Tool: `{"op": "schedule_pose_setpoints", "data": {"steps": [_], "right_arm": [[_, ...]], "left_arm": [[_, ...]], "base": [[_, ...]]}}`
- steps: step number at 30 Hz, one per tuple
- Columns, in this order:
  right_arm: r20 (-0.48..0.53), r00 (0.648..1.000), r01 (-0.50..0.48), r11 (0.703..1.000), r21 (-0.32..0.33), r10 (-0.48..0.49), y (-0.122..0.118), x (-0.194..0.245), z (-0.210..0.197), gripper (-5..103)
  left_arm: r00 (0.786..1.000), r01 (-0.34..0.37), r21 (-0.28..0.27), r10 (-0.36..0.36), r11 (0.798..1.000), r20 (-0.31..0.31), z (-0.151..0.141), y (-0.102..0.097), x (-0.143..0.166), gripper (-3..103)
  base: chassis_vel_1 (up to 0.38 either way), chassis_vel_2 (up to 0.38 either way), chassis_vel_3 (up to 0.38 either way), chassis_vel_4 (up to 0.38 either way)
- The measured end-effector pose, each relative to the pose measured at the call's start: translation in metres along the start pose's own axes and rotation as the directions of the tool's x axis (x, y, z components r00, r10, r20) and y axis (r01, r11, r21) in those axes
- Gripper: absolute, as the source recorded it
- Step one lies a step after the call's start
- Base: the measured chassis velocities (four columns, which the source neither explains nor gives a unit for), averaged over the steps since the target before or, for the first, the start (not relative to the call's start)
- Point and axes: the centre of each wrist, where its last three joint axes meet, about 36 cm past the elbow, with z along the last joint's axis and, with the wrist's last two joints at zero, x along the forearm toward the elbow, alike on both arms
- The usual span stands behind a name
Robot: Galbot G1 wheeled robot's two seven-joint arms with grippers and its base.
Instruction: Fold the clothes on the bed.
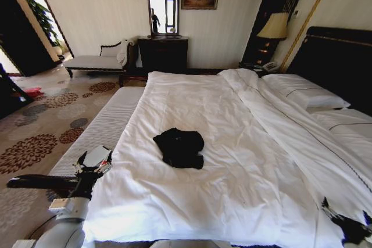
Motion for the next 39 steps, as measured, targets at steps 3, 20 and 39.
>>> {"op": "schedule_pose_setpoints", "data": {"steps": [3,20,39], "right_arm": [[-0.014,1.0,0.022,0.999,0.028,-0.022,0.0,-0.018,0.002,100],[-0.038,0.999,-0.02,0.998,0.065,0.023,0.002,-0.037,0.006,73],[0.015,1.0,0.004,0.999,0.033,-0.005,0.0,-0.003,-0.042,8]], "left_arm": [[1.0,0.01,0.014,-0.01,1.0,-0.006,-0.002,-0.003,0.0,100],[0.999,0.037,0.033,-0.036,0.999,-0.024,0.01,-0.004,-0.029,100],[0.998,0.054,0.054,-0.052,0.997,-0.046,0.021,-0.001,-0.02,100]], "base": [[0.0,0.0,0.0,0.0],[0.0,0.0,0.0,0.0],[0.0,0.0,0.0,0.0]]}}
